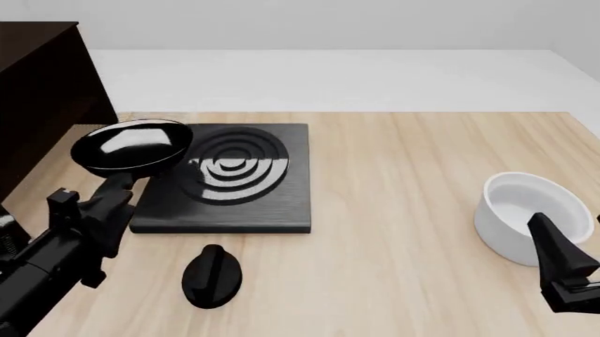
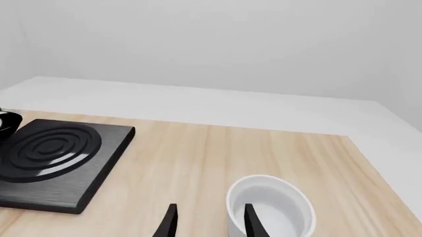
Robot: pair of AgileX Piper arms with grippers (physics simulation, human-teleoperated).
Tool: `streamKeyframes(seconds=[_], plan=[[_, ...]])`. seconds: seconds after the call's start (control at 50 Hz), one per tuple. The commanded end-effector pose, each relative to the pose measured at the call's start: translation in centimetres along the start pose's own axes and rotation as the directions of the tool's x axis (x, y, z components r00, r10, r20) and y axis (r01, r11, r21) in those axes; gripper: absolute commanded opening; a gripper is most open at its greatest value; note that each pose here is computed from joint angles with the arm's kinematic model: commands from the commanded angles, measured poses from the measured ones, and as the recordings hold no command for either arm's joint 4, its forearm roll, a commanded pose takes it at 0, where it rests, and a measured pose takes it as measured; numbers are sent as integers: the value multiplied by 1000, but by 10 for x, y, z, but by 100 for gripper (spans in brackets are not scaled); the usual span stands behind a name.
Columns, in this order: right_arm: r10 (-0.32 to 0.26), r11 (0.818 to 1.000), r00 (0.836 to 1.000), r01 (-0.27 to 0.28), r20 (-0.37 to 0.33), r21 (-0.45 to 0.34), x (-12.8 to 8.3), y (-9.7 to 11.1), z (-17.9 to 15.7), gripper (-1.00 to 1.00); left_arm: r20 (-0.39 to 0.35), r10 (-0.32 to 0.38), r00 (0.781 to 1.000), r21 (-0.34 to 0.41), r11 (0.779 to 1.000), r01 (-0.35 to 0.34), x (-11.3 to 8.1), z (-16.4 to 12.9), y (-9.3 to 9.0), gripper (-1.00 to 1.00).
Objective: Put the frying pan under the cabinet shelf.
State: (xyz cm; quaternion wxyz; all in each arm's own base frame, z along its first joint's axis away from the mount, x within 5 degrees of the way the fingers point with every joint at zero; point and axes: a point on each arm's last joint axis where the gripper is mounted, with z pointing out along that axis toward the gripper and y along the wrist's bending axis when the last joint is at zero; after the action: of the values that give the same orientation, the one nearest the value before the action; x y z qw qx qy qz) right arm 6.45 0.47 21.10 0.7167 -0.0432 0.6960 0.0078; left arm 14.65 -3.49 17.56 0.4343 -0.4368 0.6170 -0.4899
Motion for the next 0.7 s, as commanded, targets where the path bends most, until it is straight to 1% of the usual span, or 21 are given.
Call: streamKeyframes(seconds=[0.02,0.32,0.36,0.44,0.46,0.52,0.6,0.7], plan=[[1,1000,1000,-1,1,2,0,0,0,100,43,7,999,-8,1000,-6,-7,1,2,-100],[1,1000,1000,-1,3,5,0,0,-1,100,80,-14,997,-27,999,16,-13,3,6,-100],[1,1000,1000,-1,3,5,0,0,-1,100,98,-20,995,-35,999,23,-16,4,8,-100],[1,1000,1000,-1,3,6,0,0,-1,100,107,-34,994,-37,999,38,-17,7,11,-100],[1,1000,1000,-1,3,6,0,0,-1,100,120,-35,992,-46,998,40,-19,6,11,-100],[1,1000,1000,-1,3,6,0,0,-1,100,120,-43,992,-42,998,49,-19,8,12,-100],[2,1000,1000,-2,3,7,0,0,-1,100,147,-47,988,-50,997,55,-23,7,13,-100],[2,1000,1000,-2,3,7,0,0,-1,100,159,-53,986,-57,996,63,-25,8,16,-100]])
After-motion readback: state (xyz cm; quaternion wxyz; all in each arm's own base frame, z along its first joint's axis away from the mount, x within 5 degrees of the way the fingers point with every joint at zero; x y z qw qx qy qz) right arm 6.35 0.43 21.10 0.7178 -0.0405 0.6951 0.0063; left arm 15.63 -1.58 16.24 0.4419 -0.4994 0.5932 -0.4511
